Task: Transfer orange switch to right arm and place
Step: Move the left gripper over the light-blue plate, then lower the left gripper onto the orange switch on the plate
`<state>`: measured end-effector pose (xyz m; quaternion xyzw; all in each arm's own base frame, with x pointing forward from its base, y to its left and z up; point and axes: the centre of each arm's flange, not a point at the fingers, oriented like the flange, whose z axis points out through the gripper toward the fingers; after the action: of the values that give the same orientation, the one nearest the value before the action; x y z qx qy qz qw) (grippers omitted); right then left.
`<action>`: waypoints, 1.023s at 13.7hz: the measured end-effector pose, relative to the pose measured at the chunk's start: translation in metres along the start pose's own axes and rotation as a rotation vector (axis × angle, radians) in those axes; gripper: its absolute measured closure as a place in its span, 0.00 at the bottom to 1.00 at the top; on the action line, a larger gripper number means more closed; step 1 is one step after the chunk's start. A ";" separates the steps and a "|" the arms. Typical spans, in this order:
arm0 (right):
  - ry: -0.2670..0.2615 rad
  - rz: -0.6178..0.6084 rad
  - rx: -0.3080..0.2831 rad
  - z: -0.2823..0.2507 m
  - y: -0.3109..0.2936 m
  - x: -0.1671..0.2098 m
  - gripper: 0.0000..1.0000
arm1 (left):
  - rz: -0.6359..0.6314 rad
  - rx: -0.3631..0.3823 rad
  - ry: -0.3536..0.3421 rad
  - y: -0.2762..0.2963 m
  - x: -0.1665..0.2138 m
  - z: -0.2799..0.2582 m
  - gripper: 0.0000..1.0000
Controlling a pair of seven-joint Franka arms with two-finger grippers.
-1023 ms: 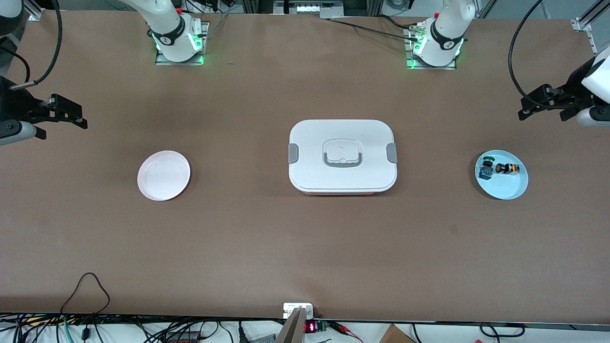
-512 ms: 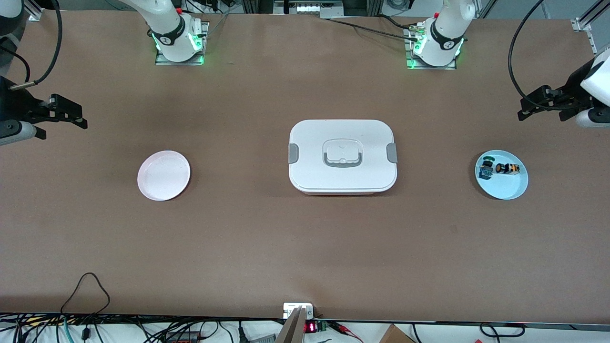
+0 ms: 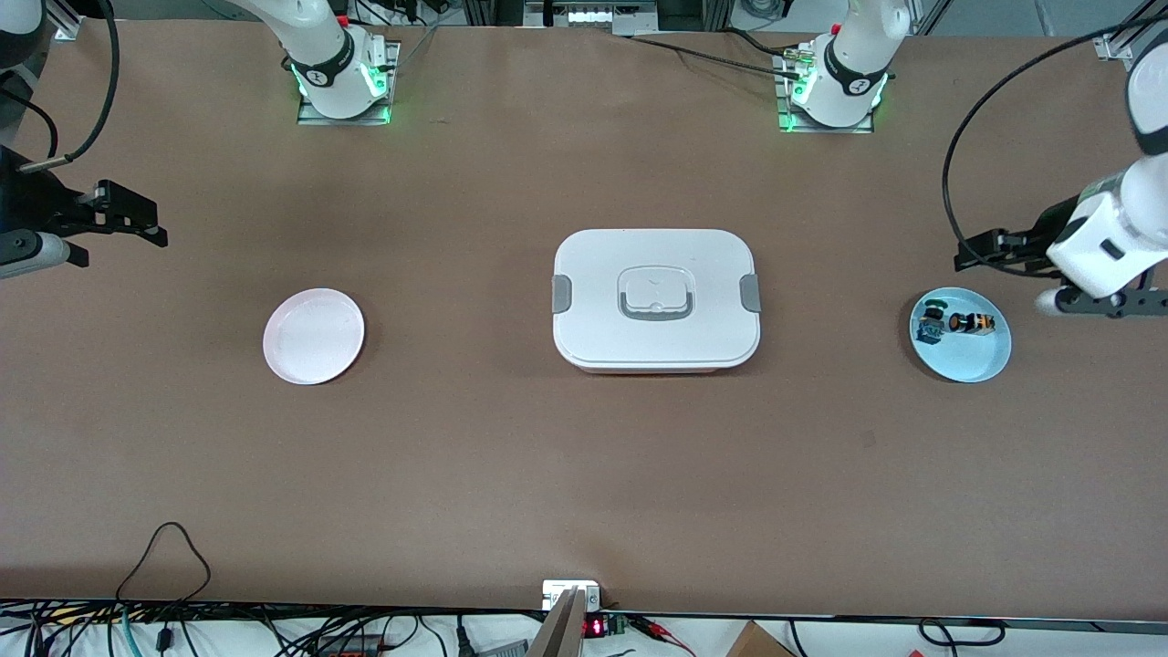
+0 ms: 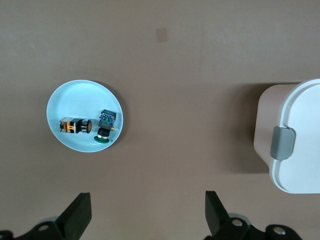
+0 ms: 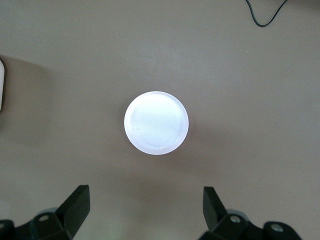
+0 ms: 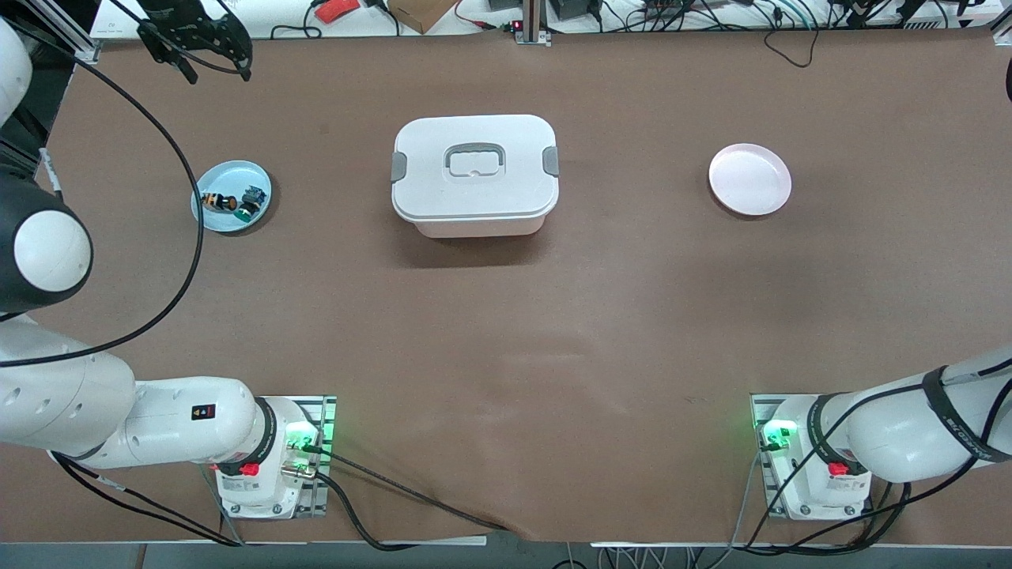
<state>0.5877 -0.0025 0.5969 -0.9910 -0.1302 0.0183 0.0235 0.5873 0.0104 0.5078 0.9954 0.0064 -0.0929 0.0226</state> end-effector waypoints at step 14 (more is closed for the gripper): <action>0.000 0.001 0.000 0.000 0.000 0.000 0.00 | -0.038 0.015 -0.095 -0.039 0.044 0.075 0.00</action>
<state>0.5876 -0.0028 0.5968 -0.9911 -0.1299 0.0184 0.0236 0.6157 0.0461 0.4247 0.9897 0.0235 -0.1406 0.0134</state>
